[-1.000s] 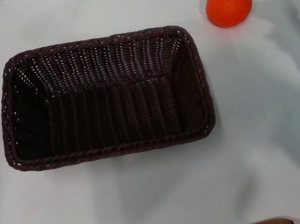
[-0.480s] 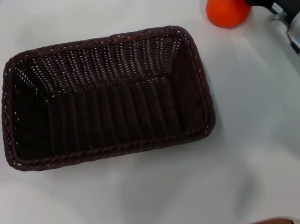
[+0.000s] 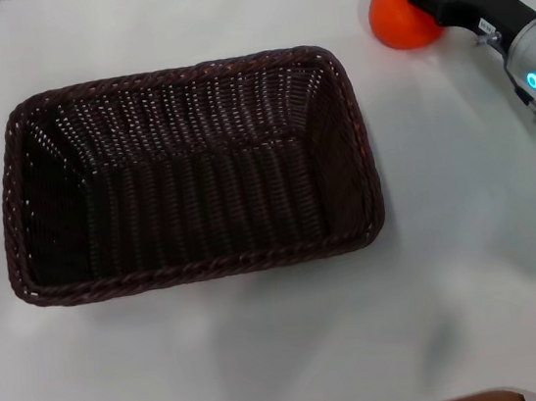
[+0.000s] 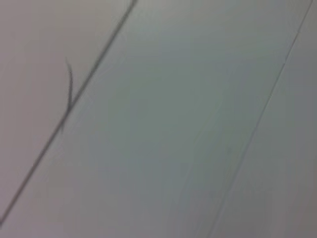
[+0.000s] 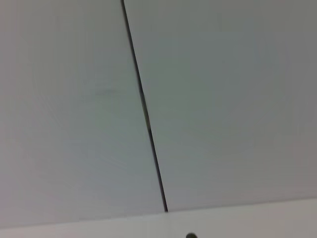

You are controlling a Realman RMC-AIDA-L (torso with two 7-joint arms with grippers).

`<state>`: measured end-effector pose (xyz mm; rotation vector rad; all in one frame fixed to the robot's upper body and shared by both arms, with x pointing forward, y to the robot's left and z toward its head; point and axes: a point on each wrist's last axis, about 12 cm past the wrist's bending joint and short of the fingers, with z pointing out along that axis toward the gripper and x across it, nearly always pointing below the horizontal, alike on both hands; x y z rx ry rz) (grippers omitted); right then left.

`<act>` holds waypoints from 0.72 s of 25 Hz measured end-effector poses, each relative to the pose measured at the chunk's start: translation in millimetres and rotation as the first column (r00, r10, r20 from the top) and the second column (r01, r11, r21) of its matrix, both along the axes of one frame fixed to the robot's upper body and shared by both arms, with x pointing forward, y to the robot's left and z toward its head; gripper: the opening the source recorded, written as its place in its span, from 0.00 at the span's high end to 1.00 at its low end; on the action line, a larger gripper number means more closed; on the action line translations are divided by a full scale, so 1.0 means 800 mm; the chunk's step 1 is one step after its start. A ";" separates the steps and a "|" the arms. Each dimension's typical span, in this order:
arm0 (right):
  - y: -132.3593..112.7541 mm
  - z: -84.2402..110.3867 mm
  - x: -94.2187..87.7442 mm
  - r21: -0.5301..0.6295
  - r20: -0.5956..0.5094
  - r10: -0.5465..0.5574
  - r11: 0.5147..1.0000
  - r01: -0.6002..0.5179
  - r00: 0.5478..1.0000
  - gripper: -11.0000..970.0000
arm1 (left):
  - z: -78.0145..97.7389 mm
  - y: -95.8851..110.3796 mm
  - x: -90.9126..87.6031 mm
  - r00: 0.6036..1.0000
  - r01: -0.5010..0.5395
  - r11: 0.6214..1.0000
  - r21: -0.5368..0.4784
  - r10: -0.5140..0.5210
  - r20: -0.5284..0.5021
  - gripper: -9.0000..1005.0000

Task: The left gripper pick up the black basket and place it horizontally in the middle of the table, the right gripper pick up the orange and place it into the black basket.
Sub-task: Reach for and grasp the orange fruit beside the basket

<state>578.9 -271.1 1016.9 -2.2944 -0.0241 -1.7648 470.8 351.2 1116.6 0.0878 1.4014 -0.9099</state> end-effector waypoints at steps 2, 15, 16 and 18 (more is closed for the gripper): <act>0.002 -0.001 0.003 -0.009 -0.018 0.003 1.000 -0.003 1.000 0.09 | -0.006 0.001 -0.004 0.999 -0.027 0.999 -0.024 0.028 0.034 0.21; 0.012 0.005 0.013 -0.020 -0.018 0.020 1.000 -0.020 1.000 0.48 | -0.016 -0.003 -0.010 0.999 -0.023 0.998 -0.062 0.025 0.040 0.22; 0.012 0.005 0.013 -0.019 -0.018 0.019 1.000 -0.020 1.000 0.56 | -0.017 -0.003 -0.010 0.999 -0.022 0.998 -0.064 0.025 0.039 0.22; 0.012 0.004 0.012 -0.018 -0.017 0.019 1.000 -0.019 1.000 0.66 | -0.017 -0.003 -0.011 0.999 -0.022 0.998 -0.066 0.024 0.038 0.22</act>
